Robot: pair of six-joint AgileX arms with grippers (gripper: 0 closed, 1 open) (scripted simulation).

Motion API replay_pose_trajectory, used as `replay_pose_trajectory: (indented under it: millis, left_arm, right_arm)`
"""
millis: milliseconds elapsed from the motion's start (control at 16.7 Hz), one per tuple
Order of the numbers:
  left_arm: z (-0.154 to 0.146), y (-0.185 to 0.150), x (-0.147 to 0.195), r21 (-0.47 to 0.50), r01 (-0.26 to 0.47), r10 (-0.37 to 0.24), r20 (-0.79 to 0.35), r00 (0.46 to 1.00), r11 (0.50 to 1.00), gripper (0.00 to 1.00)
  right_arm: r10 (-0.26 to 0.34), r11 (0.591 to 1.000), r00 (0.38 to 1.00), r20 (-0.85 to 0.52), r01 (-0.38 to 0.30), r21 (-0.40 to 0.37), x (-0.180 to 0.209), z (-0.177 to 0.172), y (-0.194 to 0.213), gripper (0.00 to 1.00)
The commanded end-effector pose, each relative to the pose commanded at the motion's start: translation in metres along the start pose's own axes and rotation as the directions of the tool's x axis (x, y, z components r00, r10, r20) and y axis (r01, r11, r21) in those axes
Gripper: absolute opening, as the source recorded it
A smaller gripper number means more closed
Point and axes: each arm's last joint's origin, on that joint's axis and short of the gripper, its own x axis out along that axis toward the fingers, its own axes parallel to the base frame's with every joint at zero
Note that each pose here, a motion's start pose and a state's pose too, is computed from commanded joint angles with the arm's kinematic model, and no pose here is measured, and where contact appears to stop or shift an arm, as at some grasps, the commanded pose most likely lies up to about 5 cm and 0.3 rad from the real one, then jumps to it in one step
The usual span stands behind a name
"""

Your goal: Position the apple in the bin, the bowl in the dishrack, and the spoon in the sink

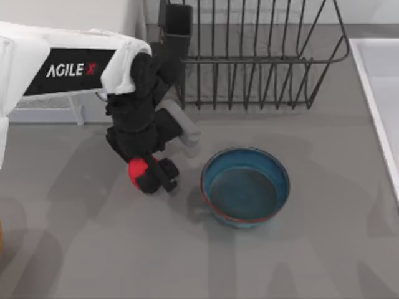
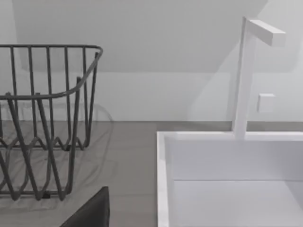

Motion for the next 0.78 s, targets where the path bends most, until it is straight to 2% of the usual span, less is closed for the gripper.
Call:
replay_pose_trajectory:
  millis: [120, 180, 600, 780]
  left_arm:
    - [0.0, 0.0, 0.0, 0.0, 0.0, 0.0, 0.0, 1.0, 1.0, 0.02]
    - [0.0, 0.0, 0.0, 0.0, 0.0, 0.0, 0.0, 1.0, 1.0, 0.0]
    - [0.0, 0.0, 0.0, 0.0, 0.0, 0.0, 0.0, 1.0, 1.0, 0.0]
    - [0.001, -0.001, -0.013, 0.001, 0.0, 0.0, 0.016, 1.0, 1.0, 0.0]
  right_arm:
    - [0.0, 1.0, 1.0, 0.0, 0.0, 0.0, 0.0, 0.0, 0.0, 1.0]
    - [0.0, 1.0, 1.0, 0.0, 0.0, 0.0, 0.0, 0.0, 0.0, 1.0]
    - [0.0, 1.0, 1.0, 0.0, 0.0, 0.0, 0.0, 0.0, 0.0, 1.0]
    - [0.0, 1.0, 1.0, 0.0, 0.0, 0.0, 0.0, 0.0, 0.0, 1.0]
